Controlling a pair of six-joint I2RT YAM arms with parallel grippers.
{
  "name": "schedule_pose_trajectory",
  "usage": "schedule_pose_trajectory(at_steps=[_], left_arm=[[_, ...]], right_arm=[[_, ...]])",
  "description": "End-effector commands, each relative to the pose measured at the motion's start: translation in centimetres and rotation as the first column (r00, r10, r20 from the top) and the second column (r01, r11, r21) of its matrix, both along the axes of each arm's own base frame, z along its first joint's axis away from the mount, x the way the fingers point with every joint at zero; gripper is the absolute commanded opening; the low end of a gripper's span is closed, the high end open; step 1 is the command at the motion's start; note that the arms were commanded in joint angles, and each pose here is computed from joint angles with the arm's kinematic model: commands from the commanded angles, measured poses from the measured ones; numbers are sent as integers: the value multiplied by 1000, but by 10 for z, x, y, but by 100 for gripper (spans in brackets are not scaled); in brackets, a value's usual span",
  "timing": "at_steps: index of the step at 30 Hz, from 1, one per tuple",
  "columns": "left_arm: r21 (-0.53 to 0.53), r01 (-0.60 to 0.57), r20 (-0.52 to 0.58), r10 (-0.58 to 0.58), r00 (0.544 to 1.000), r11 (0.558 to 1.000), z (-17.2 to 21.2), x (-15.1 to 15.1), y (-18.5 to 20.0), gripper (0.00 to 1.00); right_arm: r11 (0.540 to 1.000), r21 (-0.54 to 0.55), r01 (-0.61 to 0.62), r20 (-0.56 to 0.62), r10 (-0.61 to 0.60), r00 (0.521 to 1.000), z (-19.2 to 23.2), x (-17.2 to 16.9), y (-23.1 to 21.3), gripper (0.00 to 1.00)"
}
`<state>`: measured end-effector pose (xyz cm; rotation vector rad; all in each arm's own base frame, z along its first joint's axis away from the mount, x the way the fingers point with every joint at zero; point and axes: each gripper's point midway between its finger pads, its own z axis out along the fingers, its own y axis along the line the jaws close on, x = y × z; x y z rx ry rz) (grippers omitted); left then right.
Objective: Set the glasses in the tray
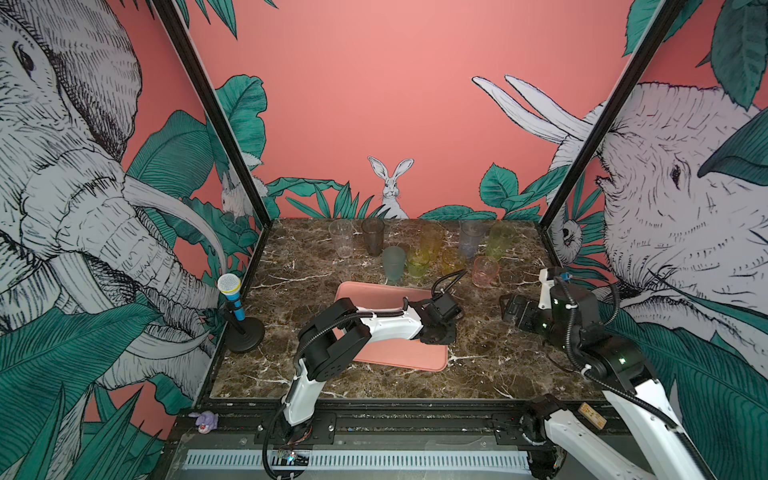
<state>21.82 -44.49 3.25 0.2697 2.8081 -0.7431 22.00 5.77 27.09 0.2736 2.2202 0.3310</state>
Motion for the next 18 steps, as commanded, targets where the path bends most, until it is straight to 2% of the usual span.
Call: schedule_pose_trajectory(at_steps=[1,8,15,18], left_arm=[[-76,-20,-24,18,1000,997,9,-3,-24,15],[-162,-97,-56,89,994,982,9,0,-49,16],[-262,-122,-58,111,992,957,22,6,-74,16],[-282,-129,-40,123,992,951,31,10,-76,22]], right_arm=[[999,-16,28,-4,-28,1000,6,-5,-9,99],[999,-12,51,-33,-51,998,6,-11,-15,99],[999,13,48,-41,-47,998,4,-11,-13,99],[999,6,48,-49,-48,998,0,-11,-14,99]])
